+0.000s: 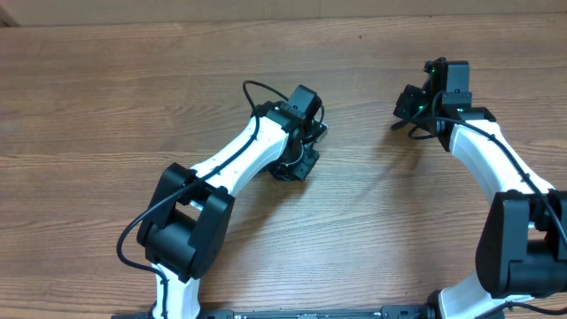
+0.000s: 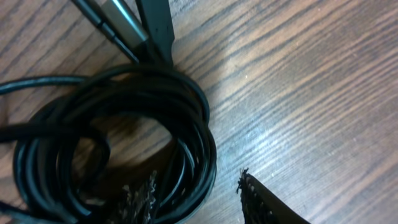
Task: Untangle cables
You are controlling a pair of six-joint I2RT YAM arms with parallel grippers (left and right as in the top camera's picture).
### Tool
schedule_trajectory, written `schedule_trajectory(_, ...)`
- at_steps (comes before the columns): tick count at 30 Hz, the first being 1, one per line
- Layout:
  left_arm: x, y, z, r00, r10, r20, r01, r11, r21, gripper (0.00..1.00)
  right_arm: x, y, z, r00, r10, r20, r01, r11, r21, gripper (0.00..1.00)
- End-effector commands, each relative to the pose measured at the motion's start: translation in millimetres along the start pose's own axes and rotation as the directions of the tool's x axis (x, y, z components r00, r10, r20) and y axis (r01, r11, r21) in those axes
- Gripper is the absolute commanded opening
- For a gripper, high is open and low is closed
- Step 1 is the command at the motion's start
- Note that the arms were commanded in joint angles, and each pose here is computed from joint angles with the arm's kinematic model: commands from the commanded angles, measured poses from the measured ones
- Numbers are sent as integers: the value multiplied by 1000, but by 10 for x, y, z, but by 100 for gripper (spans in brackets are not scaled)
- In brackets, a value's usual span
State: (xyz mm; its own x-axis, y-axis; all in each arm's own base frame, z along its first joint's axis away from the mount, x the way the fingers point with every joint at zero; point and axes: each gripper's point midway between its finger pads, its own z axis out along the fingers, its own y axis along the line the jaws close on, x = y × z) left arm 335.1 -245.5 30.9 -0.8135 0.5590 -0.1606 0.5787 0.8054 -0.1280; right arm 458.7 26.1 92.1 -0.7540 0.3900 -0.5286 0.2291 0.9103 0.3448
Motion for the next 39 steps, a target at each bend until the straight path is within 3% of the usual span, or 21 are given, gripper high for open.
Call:
schedule_trajectory(1, 77, -28, 131, 1000, -2, -20, 2, 1000, -8, 45, -174, 51, -95, 999, -2, 47, 2, 1000, -7, 9)
schedule_trajectory(5, 111, -18, 195, 1000, -16, -18, 16, 1000, -9, 42, -175, 51, -95, 999, -2, 48, 2, 1000, -7, 12)
schedule_trajectory(10, 107, -18, 194, 1000, -16, -16, 15, 1000, -9, 29, -177, 53, -95, 999, -2, 48, 3, 1000, -7, 12)
schedule_trajectory(14, 108, -16, 194, 1000, -16, -17, 16, 1000, -9, 31, -177, 52, -95, 999, -2, 48, 3, 1000, -7, 13)
schedule_trajectory(19, 96, -15, 194, 1000, -16, -12, 16, 1000, -10, 41, -182, 55, -95, 999, -3, 50, 3, 1000, -8, 16)
schedule_trajectory(22, 98, -18, 195, 1000, -16, -12, 16, 1000, -9, 34, -181, 55, -95, 999, -3, 50, 3, 1000, -8, 16)
schedule_trajectory(26, 75, -19, 196, 1000, -16, -3, 16, 1000, -8, 33, -179, 54, -95, 999, -2, 49, 3, 1000, -8, 17)
schedule_trajectory(29, 53, -18, 196, 1000, -17, 6, 17, 1000, -8, 32, -178, 53, -95, 999, -2, 49, 3, 1000, -8, 24)
schedule_trajectory(34, 29, -16, 196, 998, -66, 16, 66, 998, -8, 18, -178, 53, -95, 999, -2, 49, 3, 1000, -8, 33)
schedule_trajectory(39, 31, -34, 198, 997, -78, 15, 78, 997, -8, 32, -178, 53, -95, 999, -2, 49, 3, 1000, -8, 37)
